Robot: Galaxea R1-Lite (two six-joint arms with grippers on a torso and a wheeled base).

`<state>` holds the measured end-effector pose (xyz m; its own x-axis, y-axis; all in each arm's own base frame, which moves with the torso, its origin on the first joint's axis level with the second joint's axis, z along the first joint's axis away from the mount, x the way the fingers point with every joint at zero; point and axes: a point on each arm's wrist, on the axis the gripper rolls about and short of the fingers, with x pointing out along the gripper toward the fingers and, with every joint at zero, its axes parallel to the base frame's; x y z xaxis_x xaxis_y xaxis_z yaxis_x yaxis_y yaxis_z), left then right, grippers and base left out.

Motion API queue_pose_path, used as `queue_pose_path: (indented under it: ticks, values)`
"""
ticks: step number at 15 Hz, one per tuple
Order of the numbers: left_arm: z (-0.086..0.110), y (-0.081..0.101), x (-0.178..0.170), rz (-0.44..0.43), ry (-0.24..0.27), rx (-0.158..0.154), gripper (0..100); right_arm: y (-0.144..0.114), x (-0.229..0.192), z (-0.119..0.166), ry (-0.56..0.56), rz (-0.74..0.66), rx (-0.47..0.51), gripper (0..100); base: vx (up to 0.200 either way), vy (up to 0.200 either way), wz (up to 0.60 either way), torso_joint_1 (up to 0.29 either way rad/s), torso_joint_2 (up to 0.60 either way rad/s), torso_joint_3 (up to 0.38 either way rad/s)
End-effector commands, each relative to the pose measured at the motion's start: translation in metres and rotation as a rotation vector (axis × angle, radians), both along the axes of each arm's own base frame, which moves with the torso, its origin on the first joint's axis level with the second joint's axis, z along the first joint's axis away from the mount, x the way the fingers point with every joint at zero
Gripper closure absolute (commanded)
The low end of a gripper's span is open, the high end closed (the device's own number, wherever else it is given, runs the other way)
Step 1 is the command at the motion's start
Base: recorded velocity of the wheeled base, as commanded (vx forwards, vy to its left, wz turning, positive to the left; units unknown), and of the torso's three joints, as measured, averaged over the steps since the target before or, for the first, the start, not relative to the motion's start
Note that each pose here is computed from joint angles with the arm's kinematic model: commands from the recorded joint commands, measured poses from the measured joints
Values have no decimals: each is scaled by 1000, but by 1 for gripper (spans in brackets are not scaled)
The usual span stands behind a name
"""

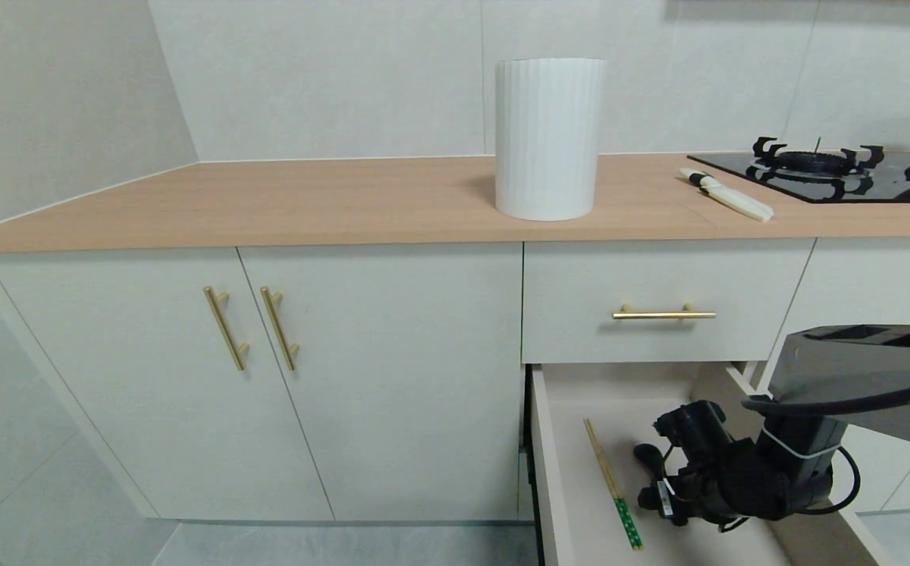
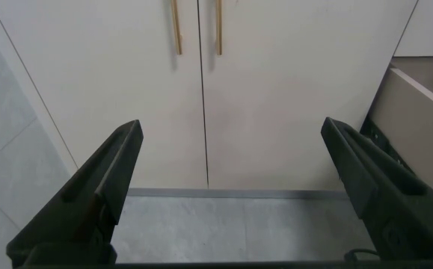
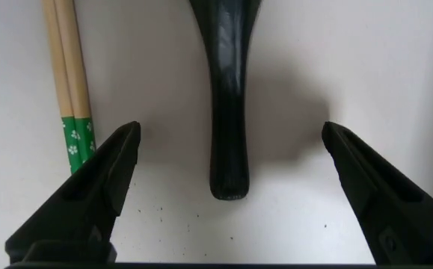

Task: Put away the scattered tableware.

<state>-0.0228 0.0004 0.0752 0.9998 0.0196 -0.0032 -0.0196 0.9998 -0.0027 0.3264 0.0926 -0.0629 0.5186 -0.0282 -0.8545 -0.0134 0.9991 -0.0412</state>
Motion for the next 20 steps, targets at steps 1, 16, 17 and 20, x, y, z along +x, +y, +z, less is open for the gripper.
queue_pose_path:
  ticks: [1,16,17,20]
  values:
    - [0,0,0,0,0,0,0,-3,-7,32,-63,-5,16,0,0,0,0,0,0,0]
    - [0,0,0,0,0,1,0,26,-116,200,-211,231,60,0,0,0,0,0,0,0]
    - [0,0,0,0,0,1,0,26,-117,201,-216,231,60,0,-200,0,0,2,-2,-2]
    - [0,0,0,0,0,0,0,26,-118,202,-218,232,58,0,-200,0,0,4,4,2]
